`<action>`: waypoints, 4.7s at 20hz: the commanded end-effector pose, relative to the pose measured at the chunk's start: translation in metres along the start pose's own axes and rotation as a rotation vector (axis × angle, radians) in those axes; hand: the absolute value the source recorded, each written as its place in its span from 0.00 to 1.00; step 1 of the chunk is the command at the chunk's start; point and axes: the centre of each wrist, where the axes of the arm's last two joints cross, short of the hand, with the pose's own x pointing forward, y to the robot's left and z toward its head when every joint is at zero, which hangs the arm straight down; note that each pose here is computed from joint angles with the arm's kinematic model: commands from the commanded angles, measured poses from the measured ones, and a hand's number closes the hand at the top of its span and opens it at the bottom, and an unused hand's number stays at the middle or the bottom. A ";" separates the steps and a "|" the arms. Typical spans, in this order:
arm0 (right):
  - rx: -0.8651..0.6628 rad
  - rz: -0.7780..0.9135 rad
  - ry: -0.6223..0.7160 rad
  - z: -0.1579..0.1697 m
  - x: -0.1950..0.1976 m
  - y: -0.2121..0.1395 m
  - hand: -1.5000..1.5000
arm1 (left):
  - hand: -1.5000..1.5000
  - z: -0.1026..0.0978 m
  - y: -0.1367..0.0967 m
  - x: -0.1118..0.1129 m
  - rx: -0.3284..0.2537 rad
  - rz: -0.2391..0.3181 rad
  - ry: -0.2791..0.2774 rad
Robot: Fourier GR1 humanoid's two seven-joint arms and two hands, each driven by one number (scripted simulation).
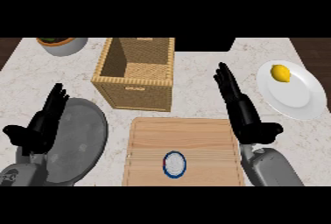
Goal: Pick the can from the cutting board and place it in the basket
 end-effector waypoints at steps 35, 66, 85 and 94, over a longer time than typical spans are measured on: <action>0.583 1.208 0.209 -0.030 0.202 0.113 0.00 | 0.50 0.079 -0.008 -0.056 -0.010 0.006 0.596; 0.672 1.237 0.398 0.007 0.171 0.091 0.00 | 0.50 0.074 -0.013 -0.045 -0.046 -0.010 0.573; 0.630 1.208 0.420 0.028 0.105 0.097 0.00 | 0.50 0.073 -0.009 -0.037 -0.052 0.010 0.586; 0.633 1.206 0.388 0.030 0.063 0.120 0.00 | 0.50 0.066 -0.017 -0.038 -0.050 0.002 0.584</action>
